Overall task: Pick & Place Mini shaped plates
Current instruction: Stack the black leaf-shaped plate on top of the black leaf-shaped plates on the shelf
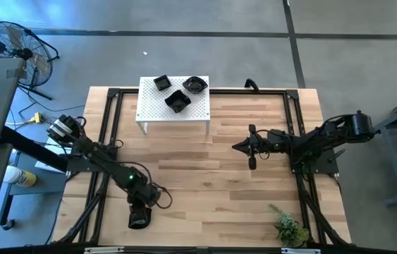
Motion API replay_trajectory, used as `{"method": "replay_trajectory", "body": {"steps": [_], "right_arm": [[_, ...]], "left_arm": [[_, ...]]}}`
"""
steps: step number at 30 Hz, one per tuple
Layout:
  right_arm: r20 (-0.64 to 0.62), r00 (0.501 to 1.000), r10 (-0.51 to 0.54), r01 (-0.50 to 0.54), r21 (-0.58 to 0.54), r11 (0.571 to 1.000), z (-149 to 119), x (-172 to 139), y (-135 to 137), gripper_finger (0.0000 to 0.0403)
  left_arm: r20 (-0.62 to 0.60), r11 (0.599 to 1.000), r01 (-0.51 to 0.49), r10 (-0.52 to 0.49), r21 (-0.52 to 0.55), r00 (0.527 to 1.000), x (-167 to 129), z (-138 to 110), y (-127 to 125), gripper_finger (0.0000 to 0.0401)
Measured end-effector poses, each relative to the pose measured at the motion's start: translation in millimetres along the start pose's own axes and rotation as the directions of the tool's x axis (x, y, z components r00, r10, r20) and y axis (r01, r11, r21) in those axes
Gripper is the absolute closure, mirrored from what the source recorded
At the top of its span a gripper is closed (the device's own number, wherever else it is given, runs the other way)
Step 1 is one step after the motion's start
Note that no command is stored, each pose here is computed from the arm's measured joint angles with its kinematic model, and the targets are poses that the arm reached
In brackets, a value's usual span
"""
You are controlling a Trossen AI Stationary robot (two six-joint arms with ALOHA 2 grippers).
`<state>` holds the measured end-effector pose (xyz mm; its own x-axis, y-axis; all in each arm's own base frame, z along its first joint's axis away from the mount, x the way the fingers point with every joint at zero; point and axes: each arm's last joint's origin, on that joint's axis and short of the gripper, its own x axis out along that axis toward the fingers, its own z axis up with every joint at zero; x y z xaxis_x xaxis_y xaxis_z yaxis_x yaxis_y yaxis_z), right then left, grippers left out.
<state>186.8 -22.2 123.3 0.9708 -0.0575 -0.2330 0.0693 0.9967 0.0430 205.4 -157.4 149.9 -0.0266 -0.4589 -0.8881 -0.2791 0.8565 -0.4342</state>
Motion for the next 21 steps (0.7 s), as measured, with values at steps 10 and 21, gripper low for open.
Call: {"method": "replay_trajectory", "body": {"steps": [10, 21], "right_arm": [[-0.003, 1.0, 0.0, 0.0, 0.001, 1.0, -0.3, 0.0, 0.0, 0.0398], [-0.005, 1.0, 0.0, 0.0, 0.016, 1.0, -0.5, 0.0, 0.0, 0.0397]], "left_arm": [[-0.003, 0.994, 0.026, -0.026, 0.109, 1.0, -2.9, 1.8, -4.8, 0.0393], [0.193, 0.969, -0.043, -0.004, 0.241, 0.981, -62.8, 35.7, 0.8, 0.04]]}}
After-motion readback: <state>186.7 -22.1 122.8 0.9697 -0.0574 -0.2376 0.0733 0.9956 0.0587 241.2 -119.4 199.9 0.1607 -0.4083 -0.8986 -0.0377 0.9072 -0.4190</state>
